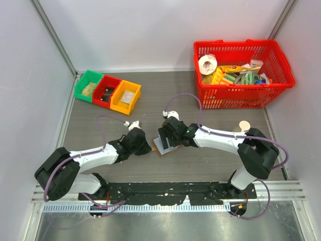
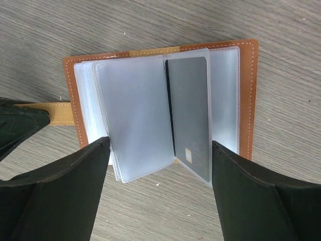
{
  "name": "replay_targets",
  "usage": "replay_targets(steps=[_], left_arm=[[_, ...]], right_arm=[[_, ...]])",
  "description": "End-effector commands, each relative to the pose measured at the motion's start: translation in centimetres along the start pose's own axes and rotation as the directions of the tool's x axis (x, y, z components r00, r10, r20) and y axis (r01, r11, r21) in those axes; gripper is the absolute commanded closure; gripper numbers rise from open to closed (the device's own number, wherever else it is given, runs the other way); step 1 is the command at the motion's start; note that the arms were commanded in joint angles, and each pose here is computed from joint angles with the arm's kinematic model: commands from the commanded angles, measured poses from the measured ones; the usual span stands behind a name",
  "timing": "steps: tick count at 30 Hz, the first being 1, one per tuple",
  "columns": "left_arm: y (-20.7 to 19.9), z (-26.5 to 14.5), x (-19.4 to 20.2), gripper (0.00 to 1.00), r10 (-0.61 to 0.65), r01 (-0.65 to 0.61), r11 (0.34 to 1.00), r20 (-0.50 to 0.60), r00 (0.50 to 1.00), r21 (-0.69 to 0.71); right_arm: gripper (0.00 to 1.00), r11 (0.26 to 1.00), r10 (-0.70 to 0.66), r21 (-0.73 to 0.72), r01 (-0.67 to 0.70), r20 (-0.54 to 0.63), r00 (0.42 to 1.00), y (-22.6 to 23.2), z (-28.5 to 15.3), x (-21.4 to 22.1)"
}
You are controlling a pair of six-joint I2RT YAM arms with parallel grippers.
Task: Take the credit cards out of the card holder
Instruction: Remove the credit card from the card holder.
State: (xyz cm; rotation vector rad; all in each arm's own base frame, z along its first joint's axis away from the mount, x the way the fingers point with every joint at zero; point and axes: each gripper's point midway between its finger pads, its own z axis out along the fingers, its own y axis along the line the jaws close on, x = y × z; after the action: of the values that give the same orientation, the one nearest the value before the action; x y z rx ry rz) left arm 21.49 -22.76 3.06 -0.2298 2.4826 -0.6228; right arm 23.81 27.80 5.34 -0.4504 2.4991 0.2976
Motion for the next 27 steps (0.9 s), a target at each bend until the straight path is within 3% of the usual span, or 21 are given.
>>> replay_targets(steps=[1,10,17,22,27], left_arm=[[0.1,0.3,-0.1,1.0,0.016,-0.016,1.0,0.013,1.0,0.0],[-0.2,0.6,-0.2,1.0,0.008,-0.009,1.0,0.027,1.0,0.026],[-0.3,0.8,-0.1,1.0,0.005,-0.006,0.999,0.028,1.0,0.035],[-0.5,0.7,-0.2,1.0,0.008,-0.009,0.999,0.03,1.0,0.042],[-0.5,0.6,-0.6,0.99,0.005,-0.007,0.999,0.046,0.999,0.038]], right_arm=[[0.17,0.994,-0.058,0.1,0.055,0.032,0.998,-0.4,-0.7,-1.4],[0.16,0.957,-0.108,0.278,0.086,0.063,0.992,-1.7,-2.3,-2.3],[0.16,0.97,-0.144,0.206,0.131,0.054,0.988,0.5,-1.7,-2.1],[0.23,0.979,-0.155,0.135,0.152,0.019,0.988,1.8,0.1,-1.0],[0.33,0.981,-0.174,-0.089,0.173,-0.007,0.985,5.7,0.6,0.2]])
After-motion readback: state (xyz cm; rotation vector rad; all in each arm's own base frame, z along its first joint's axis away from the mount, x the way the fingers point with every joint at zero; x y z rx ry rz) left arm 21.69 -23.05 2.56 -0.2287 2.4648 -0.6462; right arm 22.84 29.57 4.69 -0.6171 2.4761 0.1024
